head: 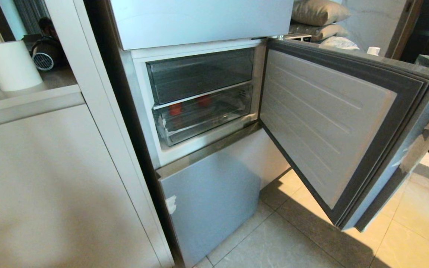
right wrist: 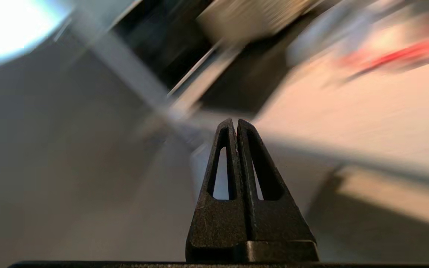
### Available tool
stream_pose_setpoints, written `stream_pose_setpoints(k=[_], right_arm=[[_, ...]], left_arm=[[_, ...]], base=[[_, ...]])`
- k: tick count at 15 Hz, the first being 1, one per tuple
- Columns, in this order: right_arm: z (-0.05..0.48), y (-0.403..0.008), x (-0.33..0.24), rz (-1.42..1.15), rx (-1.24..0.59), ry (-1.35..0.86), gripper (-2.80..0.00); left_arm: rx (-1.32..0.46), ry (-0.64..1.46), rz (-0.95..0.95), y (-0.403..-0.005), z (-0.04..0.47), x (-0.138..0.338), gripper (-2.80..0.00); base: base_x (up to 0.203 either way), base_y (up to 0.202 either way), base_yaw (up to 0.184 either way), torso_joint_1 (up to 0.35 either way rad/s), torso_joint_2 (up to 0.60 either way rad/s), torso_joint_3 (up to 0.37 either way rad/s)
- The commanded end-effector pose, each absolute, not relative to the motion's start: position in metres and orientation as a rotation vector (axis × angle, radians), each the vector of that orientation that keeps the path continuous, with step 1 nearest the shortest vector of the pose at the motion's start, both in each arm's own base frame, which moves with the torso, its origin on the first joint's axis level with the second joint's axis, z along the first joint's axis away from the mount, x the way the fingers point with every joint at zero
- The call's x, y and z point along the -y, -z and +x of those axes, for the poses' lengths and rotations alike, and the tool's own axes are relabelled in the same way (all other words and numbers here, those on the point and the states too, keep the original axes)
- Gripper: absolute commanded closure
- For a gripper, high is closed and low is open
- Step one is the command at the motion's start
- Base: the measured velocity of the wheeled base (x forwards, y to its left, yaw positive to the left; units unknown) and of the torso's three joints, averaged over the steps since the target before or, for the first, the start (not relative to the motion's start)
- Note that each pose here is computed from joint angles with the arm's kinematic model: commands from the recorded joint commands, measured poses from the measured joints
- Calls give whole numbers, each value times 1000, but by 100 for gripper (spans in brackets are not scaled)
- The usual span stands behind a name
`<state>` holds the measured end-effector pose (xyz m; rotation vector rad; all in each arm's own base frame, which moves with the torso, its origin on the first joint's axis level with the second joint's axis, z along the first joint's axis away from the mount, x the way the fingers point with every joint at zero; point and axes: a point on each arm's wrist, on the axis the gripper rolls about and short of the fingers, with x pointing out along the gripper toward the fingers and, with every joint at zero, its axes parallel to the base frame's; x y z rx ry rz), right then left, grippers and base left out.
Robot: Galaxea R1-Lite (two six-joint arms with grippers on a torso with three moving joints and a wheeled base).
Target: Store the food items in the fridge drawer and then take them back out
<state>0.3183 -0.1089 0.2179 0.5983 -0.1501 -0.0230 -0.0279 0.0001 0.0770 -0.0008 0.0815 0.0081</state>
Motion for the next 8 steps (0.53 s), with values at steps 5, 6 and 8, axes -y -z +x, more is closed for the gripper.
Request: stream_pose_setpoints(k=[5,6,8], right_arm=[[338,-224,-22,620,93,-265,0],[340,-225,-38,617,93,-291,0],[345,-225,-82,598,86,-360,0]], left_arm=[[-81,-9,-1,-77,-28,0,0],[-81,-9,-1,-77,-28,0,0],[-81,-8,-1,-77,-28,0,0]], base=[[0,0,0,0,0,0],[0,0,0,0,0,0],[0,0,0,0,0,0]])
